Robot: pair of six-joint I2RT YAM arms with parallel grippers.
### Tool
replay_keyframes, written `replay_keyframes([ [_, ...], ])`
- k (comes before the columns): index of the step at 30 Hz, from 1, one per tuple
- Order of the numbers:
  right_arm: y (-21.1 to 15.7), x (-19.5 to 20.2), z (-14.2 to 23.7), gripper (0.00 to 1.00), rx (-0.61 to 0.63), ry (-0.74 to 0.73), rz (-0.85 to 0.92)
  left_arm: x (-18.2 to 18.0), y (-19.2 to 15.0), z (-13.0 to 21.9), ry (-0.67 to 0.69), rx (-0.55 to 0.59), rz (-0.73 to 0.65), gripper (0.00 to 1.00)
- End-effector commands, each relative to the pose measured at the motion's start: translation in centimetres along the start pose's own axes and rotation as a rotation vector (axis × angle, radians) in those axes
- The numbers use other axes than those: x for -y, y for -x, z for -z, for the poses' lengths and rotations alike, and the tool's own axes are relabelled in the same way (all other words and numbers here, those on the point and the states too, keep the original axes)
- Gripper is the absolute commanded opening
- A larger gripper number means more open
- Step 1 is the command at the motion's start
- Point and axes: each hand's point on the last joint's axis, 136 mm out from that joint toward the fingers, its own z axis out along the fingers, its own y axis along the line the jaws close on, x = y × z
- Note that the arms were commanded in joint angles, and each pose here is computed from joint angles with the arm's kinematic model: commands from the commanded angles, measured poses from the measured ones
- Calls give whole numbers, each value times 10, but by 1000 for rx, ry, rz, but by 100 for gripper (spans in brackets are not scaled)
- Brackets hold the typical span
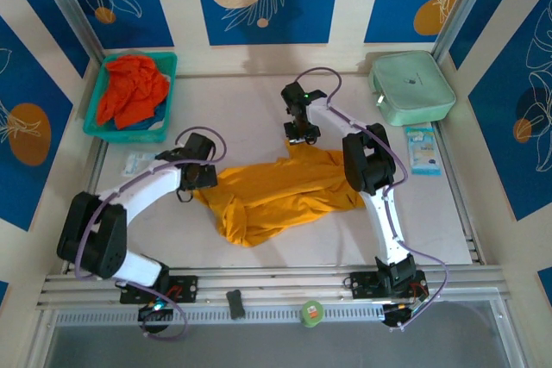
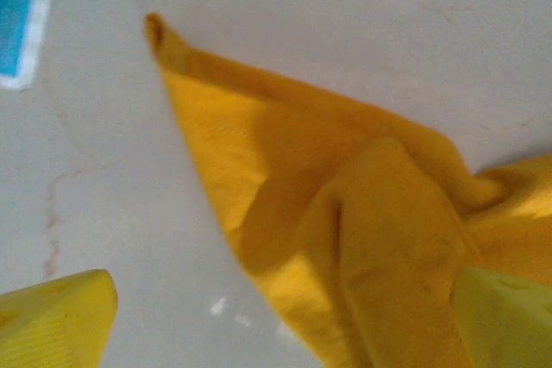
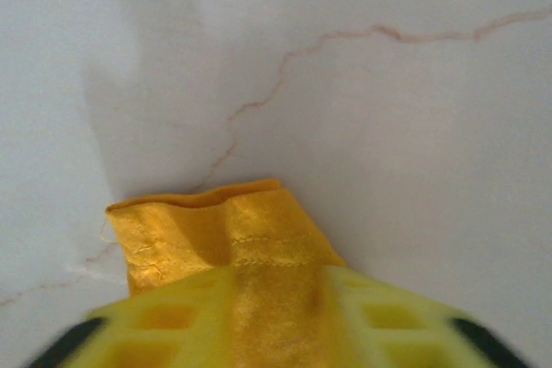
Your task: Fold and stack the t-shirts
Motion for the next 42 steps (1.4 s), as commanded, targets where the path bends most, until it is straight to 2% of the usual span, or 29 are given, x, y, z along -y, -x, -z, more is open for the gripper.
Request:
replay_keyframes([
  [1,-18,6,-13,21,-75,-13,-12,24,20,-8,-81,13,-11,97],
  [4,-20,9,-10,21,-76,-15,-17,42,23,-18,-136,-5,-26,95],
  [5,-20,10,-9,18,-73,-13,-17,48,25,-18,-164,-1,-29,95],
  [8,-17,14,-4,0,-60,-10,-29,61,34,-19,-210,12,-50,96],
  [12,-8,22,11,0,-20,-9,-61,61,35,-30,-157,-28,-88,97],
  [15,3,33,38,0,51,-24,-89,60,31,-35,-146,-43,-100,97],
  [20,16,61,104,0,211,-57,-165,60,30,-30,-175,-17,-116,97],
  [24,14,77,159,0,341,-53,-209,66,34,-16,-244,26,-140,97],
  [27,5,85,186,0,402,-47,-236,62,33,-10,-242,48,-133,97],
  [29,-2,91,195,0,417,-52,-253,59,28,-13,-229,32,-134,96],
  [32,-13,101,196,0,409,-62,-287,63,15,-25,-247,-13,-136,84],
  [34,-18,105,191,0,395,-61,-305,71,10,-26,-287,-20,-120,73],
  [36,-22,107,185,0,377,-66,-313,76,12,-19,-322,5,-102,69],
  [37,-24,109,182,0,369,-69,-319,80,15,-13,-346,22,-96,70],
  [40,-28,111,173,0,345,-79,-328,98,24,7,-432,59,-114,81],
  [42,-29,111,170,0,338,-78,-332,110,29,18,-470,65,-145,84],
])
